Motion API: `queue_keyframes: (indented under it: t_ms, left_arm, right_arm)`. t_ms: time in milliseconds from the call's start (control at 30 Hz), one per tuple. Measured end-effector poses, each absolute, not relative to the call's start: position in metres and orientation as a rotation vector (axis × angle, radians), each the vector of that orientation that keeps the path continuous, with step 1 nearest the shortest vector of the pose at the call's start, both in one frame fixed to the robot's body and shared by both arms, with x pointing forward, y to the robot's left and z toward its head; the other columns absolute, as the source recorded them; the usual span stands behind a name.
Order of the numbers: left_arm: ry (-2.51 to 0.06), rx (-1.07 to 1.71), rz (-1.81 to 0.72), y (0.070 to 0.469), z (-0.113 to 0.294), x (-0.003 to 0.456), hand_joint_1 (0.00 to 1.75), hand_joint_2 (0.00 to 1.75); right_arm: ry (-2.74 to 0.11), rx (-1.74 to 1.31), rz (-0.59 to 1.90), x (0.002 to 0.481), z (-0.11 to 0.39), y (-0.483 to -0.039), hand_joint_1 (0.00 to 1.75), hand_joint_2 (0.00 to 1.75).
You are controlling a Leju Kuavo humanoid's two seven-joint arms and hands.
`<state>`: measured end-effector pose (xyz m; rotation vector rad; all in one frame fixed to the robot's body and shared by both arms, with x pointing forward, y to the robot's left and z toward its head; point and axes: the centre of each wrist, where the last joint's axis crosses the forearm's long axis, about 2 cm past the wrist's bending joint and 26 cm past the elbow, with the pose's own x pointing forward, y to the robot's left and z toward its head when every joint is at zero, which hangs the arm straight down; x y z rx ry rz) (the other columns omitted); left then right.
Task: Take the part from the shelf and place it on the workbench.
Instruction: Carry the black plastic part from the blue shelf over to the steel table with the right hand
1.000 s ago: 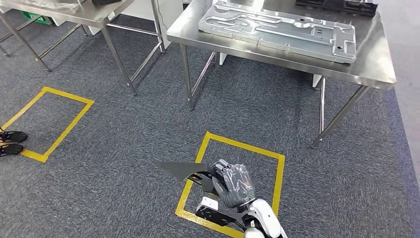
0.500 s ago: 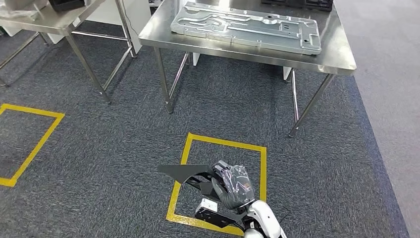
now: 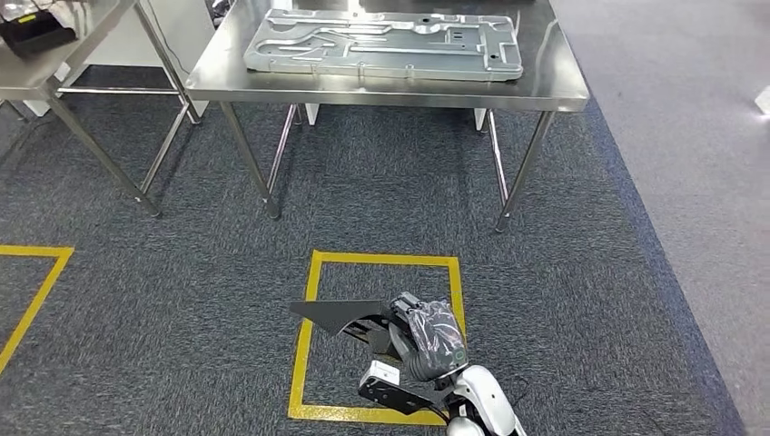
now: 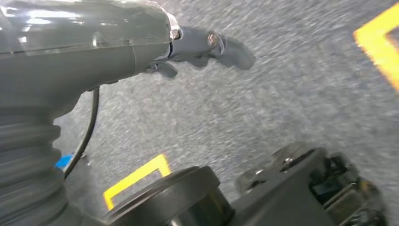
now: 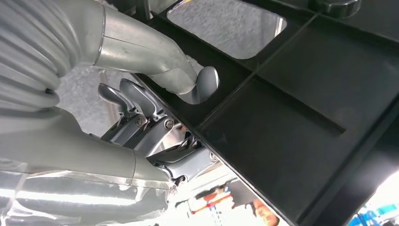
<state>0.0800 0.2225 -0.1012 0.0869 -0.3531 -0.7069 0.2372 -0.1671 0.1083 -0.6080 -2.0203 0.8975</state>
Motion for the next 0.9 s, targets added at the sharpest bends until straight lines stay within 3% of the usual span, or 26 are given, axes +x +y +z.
queue_keyframes:
  t_ms: [900]
  left_arm:
    - [-0.357, 0.060, -0.718, 0.2185, -0.1009, 0.0790, 0.00, 1.75]
  right_arm:
    - [-2.043, -0.652, 0.917, 0.2390, 0.1109, -0.1669, 1.75, 1.75]
